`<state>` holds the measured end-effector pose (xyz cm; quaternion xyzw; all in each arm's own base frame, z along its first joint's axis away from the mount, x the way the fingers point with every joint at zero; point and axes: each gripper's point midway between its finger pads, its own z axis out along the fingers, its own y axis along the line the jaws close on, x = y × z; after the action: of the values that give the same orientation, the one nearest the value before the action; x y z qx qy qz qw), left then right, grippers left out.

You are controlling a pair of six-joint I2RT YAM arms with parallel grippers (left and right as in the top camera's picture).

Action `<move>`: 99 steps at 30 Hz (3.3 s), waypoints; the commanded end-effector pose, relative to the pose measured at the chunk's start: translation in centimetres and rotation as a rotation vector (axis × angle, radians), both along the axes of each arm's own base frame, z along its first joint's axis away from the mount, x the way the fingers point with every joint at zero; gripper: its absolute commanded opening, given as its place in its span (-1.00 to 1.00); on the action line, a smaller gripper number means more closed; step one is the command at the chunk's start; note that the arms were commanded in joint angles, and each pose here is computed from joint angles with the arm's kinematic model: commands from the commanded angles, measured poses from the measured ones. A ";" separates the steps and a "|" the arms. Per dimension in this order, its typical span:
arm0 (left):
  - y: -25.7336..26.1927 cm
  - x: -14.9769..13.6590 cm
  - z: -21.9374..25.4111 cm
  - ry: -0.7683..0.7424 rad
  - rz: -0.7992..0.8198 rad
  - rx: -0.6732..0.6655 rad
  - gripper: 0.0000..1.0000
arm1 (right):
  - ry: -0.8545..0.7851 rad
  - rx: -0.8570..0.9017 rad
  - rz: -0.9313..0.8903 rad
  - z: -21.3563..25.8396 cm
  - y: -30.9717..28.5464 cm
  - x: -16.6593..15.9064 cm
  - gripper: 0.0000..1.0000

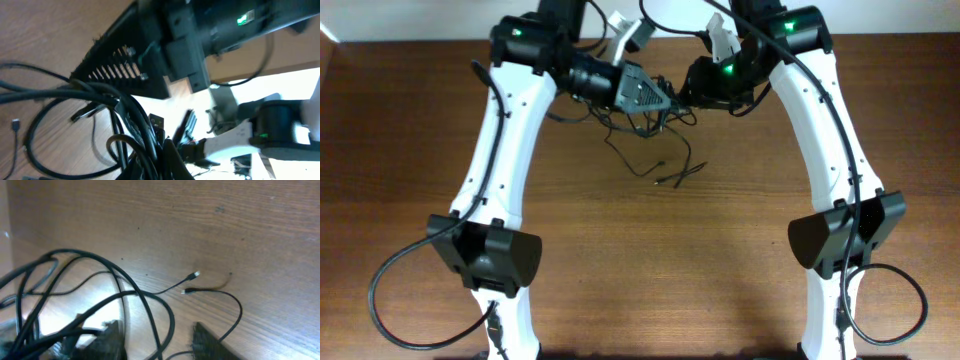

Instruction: Untangle cables

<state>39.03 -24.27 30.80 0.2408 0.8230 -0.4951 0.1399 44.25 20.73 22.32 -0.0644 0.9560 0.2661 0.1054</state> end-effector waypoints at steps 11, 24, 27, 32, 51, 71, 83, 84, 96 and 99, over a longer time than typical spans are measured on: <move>5.9 3.4 2.7 -0.064 0.108 -0.136 -0.46 | 0.041 -0.076 -0.001 -2.7 -0.5 -0.2 -0.92; 11.9 6.4 -5.8 -0.029 0.315 0.285 0.15 | 0.034 0.044 0.082 -1.3 1.4 -0.8 -0.92; 11.3 6.3 -7.3 -0.009 0.298 0.286 0.17 | -0.020 0.005 0.015 0.7 -1.4 0.3 -0.92; 4.8 6.1 -9.6 -0.093 0.169 0.268 0.22 | 0.029 -0.010 -0.206 1.5 -11.8 1.7 -0.23; -10.7 2.8 -28.2 -0.193 -0.117 0.577 -0.71 | 0.118 -0.157 -0.308 -0.4 -19.8 -0.1 0.17; -0.3 5.1 -5.0 0.047 0.088 0.065 -1.00 | -0.051 0.010 0.000 1.7 -1.9 0.9 0.16; 0.3 5.5 -0.8 -0.052 -0.004 -0.181 -1.00 | 0.025 0.012 -0.018 -0.9 0.4 1.1 -0.10; 0.9 5.8 -0.8 -0.053 0.008 -0.181 -1.00 | 0.018 0.014 -0.019 -0.9 0.4 1.2 -0.13; 8.3 9.9 -3.5 -0.087 0.224 -0.003 -0.99 | 0.059 -0.132 -0.069 -2.4 -2.9 0.6 -0.68; 8.5 10.0 -3.9 -0.084 0.234 0.019 -0.96 | 0.074 -0.138 -0.064 -2.5 -2.9 0.3 -0.70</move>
<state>49.06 -15.91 26.32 0.1524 0.8415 -0.4722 0.2138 44.25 18.40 20.44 -0.0297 0.9740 0.2119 0.0750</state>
